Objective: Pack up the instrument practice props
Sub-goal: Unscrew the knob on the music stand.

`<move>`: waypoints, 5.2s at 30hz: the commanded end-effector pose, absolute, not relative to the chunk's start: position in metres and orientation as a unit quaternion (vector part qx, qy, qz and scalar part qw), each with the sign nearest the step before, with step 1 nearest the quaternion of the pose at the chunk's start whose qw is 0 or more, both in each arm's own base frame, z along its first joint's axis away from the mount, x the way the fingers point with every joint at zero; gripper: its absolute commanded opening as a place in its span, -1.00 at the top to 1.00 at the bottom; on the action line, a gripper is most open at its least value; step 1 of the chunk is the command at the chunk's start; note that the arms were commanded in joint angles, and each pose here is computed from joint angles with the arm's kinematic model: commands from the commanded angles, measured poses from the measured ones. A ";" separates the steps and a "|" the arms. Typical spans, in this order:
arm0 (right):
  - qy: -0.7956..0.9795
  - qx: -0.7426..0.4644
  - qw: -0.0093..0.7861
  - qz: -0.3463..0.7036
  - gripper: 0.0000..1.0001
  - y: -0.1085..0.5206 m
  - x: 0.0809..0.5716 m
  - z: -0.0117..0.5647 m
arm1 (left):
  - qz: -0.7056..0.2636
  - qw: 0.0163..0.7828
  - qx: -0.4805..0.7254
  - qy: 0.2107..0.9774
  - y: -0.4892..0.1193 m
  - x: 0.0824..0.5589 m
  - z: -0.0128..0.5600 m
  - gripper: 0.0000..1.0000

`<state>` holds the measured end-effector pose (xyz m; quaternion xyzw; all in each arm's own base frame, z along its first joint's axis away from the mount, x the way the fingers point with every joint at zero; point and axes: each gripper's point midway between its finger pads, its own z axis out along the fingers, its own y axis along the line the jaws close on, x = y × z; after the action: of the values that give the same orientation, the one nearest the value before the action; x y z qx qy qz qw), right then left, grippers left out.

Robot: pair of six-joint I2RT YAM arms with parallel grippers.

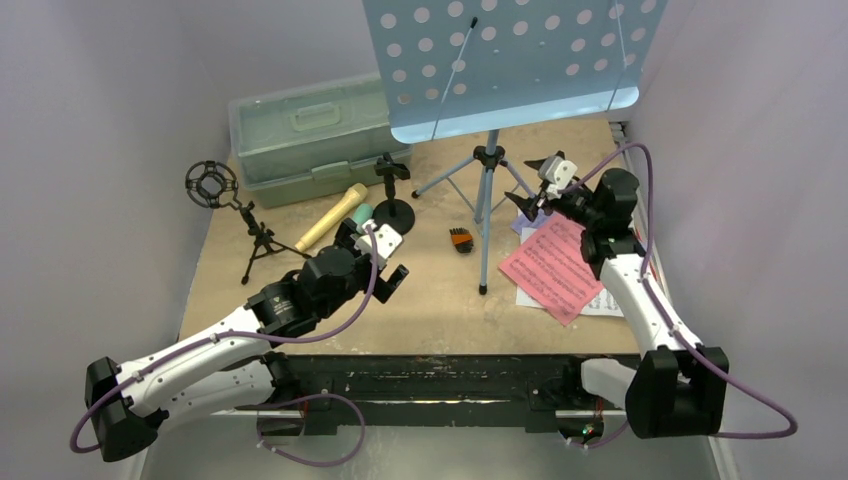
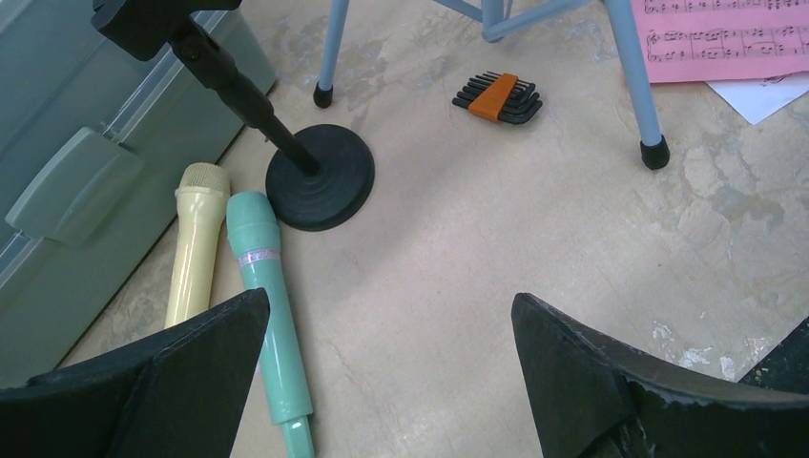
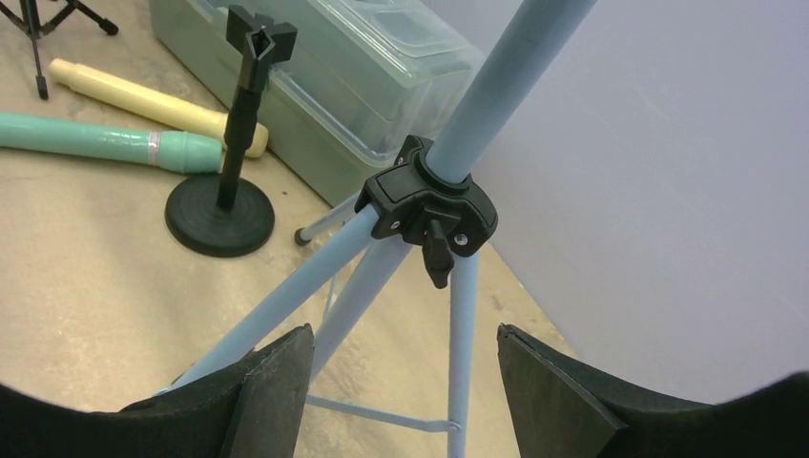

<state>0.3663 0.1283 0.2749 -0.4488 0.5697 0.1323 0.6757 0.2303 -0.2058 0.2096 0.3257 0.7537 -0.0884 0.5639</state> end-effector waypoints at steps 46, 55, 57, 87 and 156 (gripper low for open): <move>0.718 0.128 0.364 0.580 -0.40 0.121 0.340 0.281 | -0.097 0.579 0.318 0.745 -0.205 0.231 0.225 -0.97; 0.720 0.041 0.443 0.533 -0.37 0.122 0.339 0.280 | -0.096 0.578 0.318 0.745 -0.205 0.231 0.224 -0.97; 0.720 0.004 0.480 0.501 -0.36 0.121 0.343 0.279 | -0.096 0.578 0.318 0.745 -0.205 0.231 0.224 -0.97; 0.641 0.114 0.444 0.616 -0.29 0.148 0.376 0.312 | -0.089 0.574 0.320 0.749 -0.204 0.233 0.220 -0.97; 0.682 0.019 0.537 0.496 0.38 0.136 0.408 0.311 | -0.078 0.568 0.323 0.753 -0.202 0.234 0.217 -0.97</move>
<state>0.4061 0.1411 0.2881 0.0706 0.6928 0.5353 0.4781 0.2287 -0.2036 0.2027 0.3333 0.7595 -0.0813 0.5527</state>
